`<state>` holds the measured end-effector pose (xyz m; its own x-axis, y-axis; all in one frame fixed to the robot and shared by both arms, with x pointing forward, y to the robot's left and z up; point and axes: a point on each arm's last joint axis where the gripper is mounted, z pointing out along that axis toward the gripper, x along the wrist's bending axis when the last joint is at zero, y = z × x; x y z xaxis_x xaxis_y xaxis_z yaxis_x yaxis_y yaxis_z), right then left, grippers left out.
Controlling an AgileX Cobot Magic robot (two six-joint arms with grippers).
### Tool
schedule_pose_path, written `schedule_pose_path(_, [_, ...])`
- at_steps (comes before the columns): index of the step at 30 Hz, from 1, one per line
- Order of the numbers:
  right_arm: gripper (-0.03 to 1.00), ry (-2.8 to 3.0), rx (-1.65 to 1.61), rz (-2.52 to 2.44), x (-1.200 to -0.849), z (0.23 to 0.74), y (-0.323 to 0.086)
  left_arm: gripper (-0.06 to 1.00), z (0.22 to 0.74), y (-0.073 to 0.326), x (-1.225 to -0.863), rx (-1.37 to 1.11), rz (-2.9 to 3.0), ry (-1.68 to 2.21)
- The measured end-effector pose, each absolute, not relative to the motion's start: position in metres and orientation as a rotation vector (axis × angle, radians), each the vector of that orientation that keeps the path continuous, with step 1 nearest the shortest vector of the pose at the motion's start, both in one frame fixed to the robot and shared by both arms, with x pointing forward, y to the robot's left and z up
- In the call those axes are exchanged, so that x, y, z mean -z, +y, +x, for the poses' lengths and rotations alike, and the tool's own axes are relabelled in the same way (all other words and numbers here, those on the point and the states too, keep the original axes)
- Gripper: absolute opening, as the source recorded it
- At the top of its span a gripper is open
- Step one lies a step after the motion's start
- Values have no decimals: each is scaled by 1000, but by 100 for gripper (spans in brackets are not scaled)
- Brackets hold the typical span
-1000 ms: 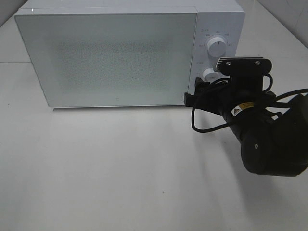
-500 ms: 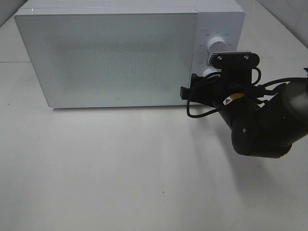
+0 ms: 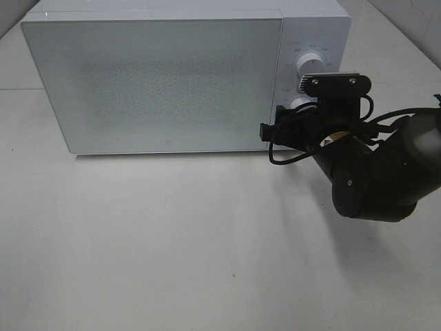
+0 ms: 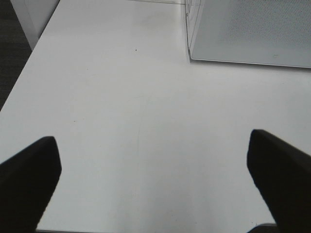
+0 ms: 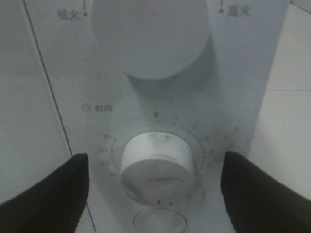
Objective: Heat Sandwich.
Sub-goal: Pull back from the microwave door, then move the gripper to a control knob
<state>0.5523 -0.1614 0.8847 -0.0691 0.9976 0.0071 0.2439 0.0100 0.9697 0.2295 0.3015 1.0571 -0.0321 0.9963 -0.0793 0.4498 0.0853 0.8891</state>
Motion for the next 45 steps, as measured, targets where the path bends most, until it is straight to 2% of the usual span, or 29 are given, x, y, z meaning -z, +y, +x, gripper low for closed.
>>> schedule_pose_path(3, [67,1444,-1132,1353,-885,552,-161,99,230,301,-1057,-896,1469,1593])
schedule_pose_path(4, [61,1439,-1135,1350,-885,552,-161,99,230,301,-1057,-896,1469,1593])
schedule_pose_path(7, [53,1430,-1139,1343,-886,553,-162,99,230,301,-1057,-896,1469,1593])
schedule_pose_path(8, [44,1423,-1144,1337,-887,553,-162,99,230,301,-1057,-896,1469,1593])
schedule_pose_path(9, [43,1422,-1144,1337,-887,553,-162,99,230,301,-1057,-896,1469,1593])
schedule_pose_path(34, [43,1423,-1140,1329,-887,553,-162,99,230,301,-1057,-896,1469,1593])
schedule_pose_path(45, [43,1237,-1363,1581,-887,553,-161,99,230,301,-1057,-896,1469,1593])
